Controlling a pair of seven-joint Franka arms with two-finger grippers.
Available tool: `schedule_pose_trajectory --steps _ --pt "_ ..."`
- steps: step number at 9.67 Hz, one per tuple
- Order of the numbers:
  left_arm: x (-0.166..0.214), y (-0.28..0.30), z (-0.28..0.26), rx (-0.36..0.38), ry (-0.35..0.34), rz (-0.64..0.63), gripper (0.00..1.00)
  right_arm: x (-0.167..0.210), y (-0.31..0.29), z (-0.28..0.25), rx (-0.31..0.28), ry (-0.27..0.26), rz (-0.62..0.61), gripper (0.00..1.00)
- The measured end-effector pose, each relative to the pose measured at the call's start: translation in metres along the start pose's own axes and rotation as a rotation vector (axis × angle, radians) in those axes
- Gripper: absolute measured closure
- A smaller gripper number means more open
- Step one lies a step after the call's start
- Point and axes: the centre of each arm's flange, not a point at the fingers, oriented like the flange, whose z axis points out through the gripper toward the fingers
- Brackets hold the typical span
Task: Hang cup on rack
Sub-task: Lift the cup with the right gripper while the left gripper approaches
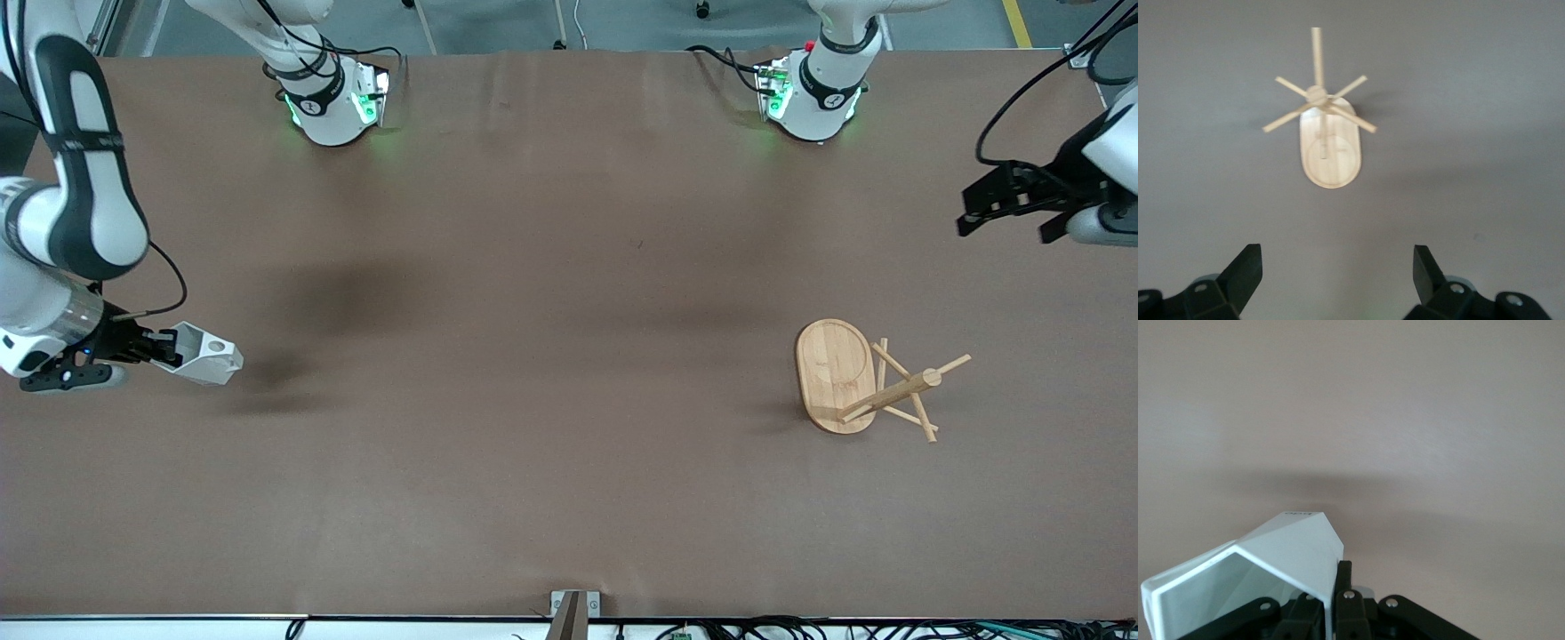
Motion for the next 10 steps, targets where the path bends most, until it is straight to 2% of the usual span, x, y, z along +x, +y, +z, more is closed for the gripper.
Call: schedule_pose_trajectory --steps 1,2,3,4,6,8,10 --pt "0.001 0.019 0.004 -0.017 -0.005 0.100 0.00 0.008 -0.030 -0.026 0.067 -0.022 -0.004 0.96" --pt "0.000 0.043 0.004 -0.042 -0.005 0.192 0.00 0.020 -0.065 -0.053 0.103 -0.038 0.002 0.96" --pt "-0.001 0.072 0.005 -0.069 -0.001 0.267 0.00 0.033 -0.106 -0.074 0.127 -0.030 0.012 0.96" --pt "-0.003 0.105 0.006 -0.078 0.015 0.333 0.00 0.043 -0.153 -0.085 0.188 -0.009 0.009 0.96" --pt "-0.009 0.173 0.008 -0.099 0.065 0.452 0.00 0.053 -0.234 -0.086 0.369 0.017 -0.009 0.96" --pt "-0.014 0.229 0.021 -0.129 0.113 0.549 0.00 0.062 -0.286 -0.073 0.503 0.040 -0.003 0.96" --pt "-0.016 0.267 0.034 -0.156 0.158 0.616 0.00 0.064 -0.337 -0.059 0.609 0.042 0.000 0.96"
